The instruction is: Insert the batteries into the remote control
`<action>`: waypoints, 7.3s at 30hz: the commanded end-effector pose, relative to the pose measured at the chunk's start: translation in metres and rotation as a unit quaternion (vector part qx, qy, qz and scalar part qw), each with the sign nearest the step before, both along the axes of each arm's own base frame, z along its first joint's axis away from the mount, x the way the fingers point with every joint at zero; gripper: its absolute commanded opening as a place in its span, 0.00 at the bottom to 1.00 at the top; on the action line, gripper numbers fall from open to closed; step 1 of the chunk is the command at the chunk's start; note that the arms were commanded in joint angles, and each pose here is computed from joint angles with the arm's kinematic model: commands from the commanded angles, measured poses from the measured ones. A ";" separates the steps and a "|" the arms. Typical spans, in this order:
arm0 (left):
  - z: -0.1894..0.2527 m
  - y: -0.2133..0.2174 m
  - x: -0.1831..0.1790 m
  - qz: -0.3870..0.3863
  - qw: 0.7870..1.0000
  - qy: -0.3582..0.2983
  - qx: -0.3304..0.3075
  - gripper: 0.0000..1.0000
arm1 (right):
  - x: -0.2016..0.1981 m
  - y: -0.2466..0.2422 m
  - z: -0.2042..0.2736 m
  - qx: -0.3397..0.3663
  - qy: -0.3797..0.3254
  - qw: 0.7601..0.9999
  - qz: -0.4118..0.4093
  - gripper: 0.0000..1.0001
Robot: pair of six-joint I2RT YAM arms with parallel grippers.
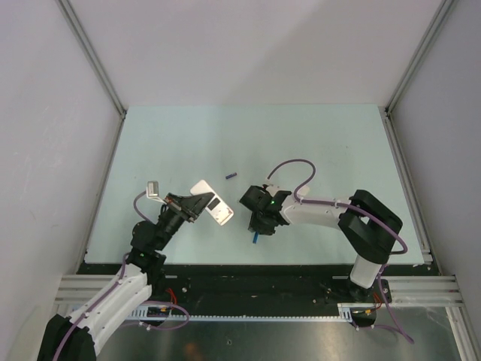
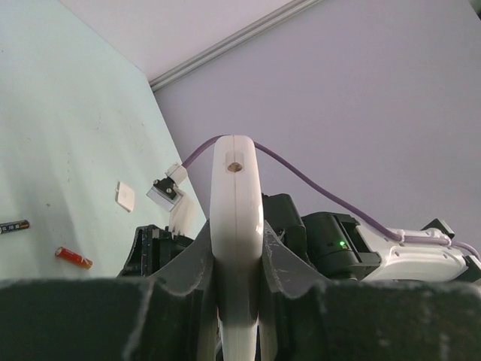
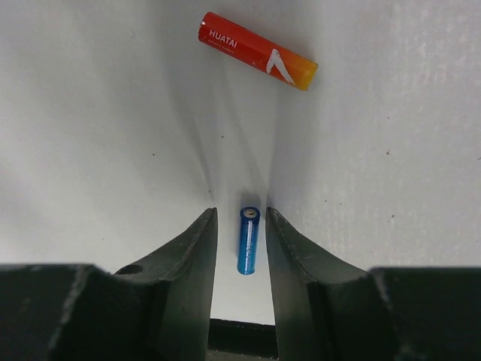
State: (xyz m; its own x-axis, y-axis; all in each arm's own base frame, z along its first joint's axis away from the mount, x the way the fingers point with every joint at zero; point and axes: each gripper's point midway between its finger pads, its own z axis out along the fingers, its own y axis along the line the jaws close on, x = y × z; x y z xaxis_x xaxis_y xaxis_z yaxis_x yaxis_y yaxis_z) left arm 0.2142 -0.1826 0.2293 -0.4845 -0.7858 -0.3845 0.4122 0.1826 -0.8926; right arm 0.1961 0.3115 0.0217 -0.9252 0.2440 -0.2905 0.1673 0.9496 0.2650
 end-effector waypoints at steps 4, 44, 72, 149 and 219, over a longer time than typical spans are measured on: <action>-0.055 0.004 -0.006 0.004 0.999 0.051 0.013 0.00 | 0.001 -0.002 -0.003 -0.020 0.001 1.000 -0.002 0.33; 0.048 -0.021 0.030 0.088 0.988 -0.120 0.049 0.00 | 0.024 -0.044 0.209 0.176 -0.305 0.936 0.017 0.00; 0.088 -0.090 0.021 -0.126 0.985 -0.118 0.026 0.00 | -0.008 -0.043 0.287 0.185 -0.451 0.842 0.230 0.00; 0.030 -0.125 -0.057 -0.484 0.854 0.082 0.172 0.00 | -0.095 0.053 0.238 0.006 -0.524 0.640 0.561 0.00; 0.067 -0.113 -0.039 -0.438 0.883 0.047 0.164 0.00 | -0.094 0.028 0.167 -0.103 -0.396 0.659 0.631 0.02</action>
